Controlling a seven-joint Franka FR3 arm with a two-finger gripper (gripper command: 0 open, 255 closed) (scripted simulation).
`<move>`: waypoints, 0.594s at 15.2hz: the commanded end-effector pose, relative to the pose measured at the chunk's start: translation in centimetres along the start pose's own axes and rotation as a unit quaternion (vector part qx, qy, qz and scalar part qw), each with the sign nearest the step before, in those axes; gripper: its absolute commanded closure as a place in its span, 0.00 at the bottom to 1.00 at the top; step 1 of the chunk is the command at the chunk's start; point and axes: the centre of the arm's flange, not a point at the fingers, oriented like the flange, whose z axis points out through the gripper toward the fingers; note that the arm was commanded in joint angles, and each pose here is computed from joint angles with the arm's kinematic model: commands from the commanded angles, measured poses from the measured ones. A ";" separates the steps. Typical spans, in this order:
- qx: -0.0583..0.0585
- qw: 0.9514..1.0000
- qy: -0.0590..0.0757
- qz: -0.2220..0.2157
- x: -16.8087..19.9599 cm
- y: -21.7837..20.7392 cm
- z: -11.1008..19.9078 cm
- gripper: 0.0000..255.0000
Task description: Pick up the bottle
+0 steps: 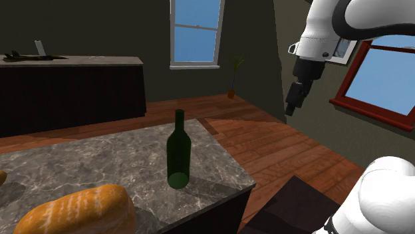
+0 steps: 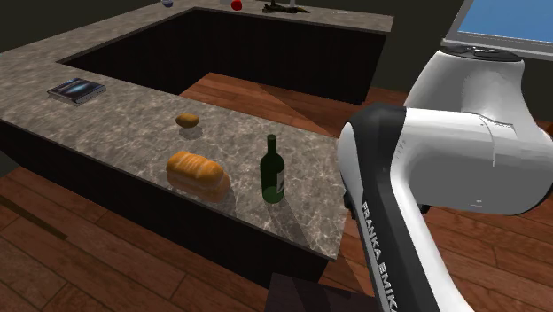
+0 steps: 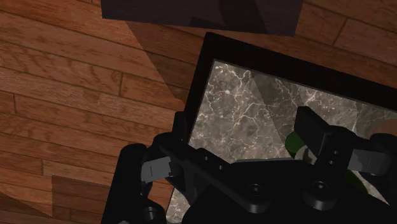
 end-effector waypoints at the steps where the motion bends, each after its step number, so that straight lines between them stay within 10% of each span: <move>1: 0.000 1.000 0.000 0.000 0.0 0.0 0.0 0.00; 9: 0.007 1.000 -0.003 -0.016 8.2 -6.6 0.6 0.00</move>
